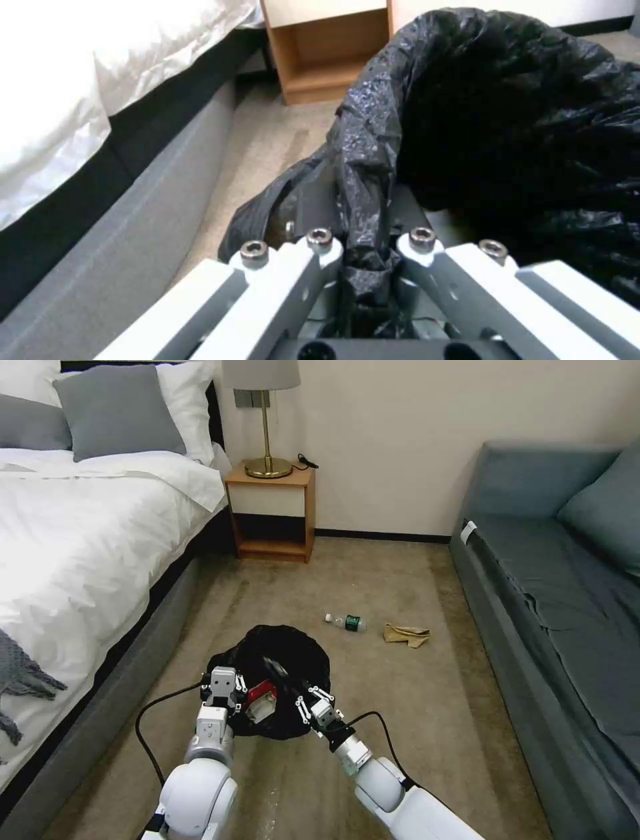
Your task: Pick up the trash bin, then pick up the garbage on the floor and place it into the trash bin.
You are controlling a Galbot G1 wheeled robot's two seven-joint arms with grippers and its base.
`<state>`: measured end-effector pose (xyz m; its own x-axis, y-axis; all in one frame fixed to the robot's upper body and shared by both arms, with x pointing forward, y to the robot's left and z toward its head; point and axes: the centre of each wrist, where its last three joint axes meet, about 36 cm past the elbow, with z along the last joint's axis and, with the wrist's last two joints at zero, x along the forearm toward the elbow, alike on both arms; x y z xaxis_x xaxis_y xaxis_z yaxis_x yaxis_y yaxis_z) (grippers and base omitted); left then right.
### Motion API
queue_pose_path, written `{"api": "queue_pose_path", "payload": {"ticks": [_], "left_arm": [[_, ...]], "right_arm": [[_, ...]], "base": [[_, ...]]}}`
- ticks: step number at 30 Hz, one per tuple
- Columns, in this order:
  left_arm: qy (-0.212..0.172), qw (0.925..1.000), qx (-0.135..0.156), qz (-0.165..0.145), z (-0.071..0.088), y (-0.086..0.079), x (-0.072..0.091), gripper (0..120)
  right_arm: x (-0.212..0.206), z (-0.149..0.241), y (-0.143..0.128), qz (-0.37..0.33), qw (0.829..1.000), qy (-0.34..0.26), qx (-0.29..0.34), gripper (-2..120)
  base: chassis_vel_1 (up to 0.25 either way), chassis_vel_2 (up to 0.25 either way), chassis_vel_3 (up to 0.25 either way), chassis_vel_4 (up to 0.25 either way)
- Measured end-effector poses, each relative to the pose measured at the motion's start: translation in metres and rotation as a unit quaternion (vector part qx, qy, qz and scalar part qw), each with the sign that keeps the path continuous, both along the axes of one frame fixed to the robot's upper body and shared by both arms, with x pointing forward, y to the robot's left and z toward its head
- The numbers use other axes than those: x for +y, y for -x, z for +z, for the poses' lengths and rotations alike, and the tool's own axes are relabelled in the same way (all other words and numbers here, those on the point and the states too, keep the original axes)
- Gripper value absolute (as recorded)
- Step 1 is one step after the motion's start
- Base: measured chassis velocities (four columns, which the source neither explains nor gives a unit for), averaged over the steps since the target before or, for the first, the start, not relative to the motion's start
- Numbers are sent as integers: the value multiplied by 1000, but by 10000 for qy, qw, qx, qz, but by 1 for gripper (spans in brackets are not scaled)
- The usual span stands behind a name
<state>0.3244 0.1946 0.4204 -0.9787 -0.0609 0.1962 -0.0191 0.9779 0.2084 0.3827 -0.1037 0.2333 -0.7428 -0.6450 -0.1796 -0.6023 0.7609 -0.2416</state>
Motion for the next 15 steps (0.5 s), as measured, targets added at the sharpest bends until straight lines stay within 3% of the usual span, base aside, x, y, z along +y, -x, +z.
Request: {"api": "queue_pose_path", "payload": {"ticks": [12, 15], "left_arm": [[-6, 10000, -22, -18, 0, 2, 1, 3], [-9, 10000, -18, -25, -1, 3, 1, 3]], "right_arm": [[-4, -3, 3, 2, 10000, 72, -34, 80], [-6, -6, 5, 20, 9999, 104, -52, 83]], "base": [[0, 0, 0, 0], [0, 0, 0, 0]]}}
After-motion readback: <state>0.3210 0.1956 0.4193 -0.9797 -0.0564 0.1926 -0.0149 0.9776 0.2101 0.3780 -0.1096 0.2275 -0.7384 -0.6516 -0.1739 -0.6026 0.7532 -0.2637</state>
